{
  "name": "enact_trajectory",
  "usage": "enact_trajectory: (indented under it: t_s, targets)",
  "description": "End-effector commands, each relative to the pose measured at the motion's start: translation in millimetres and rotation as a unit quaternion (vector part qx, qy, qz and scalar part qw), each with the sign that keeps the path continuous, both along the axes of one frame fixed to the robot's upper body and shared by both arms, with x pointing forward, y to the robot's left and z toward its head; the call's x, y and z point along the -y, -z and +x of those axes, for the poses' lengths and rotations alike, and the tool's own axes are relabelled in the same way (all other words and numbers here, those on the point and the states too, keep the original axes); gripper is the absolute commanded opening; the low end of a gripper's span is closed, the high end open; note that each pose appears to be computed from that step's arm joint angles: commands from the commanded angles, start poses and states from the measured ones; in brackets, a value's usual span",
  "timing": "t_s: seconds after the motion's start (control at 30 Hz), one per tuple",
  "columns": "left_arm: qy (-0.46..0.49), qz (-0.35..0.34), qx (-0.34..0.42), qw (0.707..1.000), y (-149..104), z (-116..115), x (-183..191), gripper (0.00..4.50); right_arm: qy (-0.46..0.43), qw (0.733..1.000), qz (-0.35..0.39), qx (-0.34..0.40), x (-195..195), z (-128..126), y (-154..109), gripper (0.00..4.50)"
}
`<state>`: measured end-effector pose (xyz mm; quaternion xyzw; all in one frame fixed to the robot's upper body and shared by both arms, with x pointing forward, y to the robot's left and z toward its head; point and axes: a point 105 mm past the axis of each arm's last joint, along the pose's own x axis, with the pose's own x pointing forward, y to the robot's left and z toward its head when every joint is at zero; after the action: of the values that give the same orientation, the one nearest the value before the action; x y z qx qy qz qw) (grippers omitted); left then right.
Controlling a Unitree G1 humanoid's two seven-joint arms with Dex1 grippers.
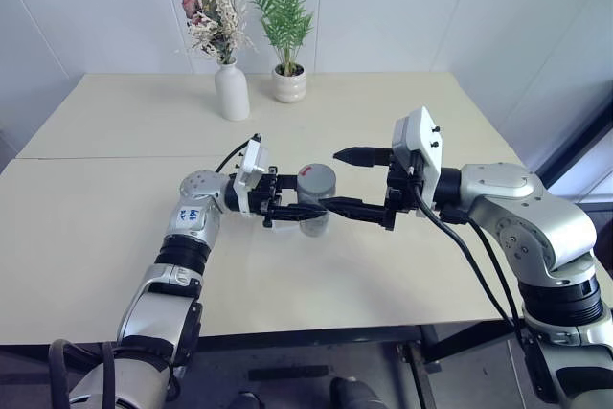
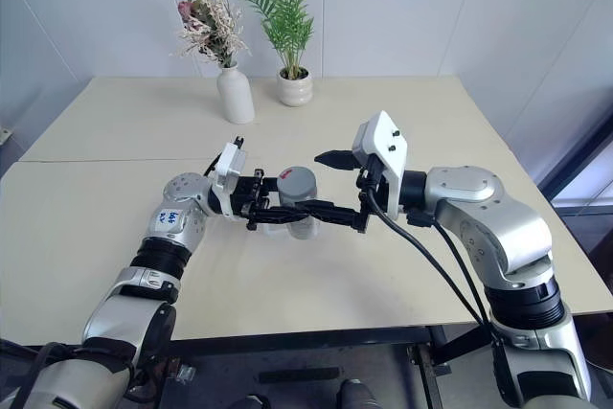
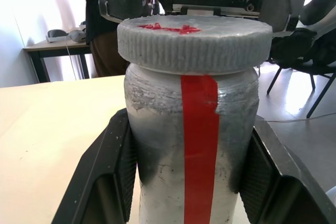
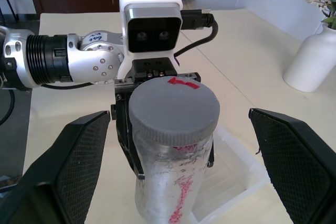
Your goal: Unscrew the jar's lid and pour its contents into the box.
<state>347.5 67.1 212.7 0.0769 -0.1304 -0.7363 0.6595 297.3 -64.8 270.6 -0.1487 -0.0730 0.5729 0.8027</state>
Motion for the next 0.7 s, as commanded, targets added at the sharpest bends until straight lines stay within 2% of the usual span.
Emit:
enact_trajectory:
  t_s: [0.03, 0.4, 0.7]
  targets:
    - [0.021, 0.002, 0.021, 1.000, -6.3, -4.3, 3.2, 2.14, -0.014, 0.999, 0.012, 0.027, -6.4, -2.8, -12.8, 4.45]
    - [0.026, 0.002, 0.021, 0.999, -7.3, -2.1, 8.0, 2.14, -0.031, 0.999, 0.021, 0.032, -32.6, 9.3, -13.3, 4.45]
    - [0.026, 0.000, 0.021, 0.999, -7.9, -1.4, 8.4, 2.14, -0.035, 0.999, 0.025, 0.027, -37.5, 12.3, -9.9, 4.45]
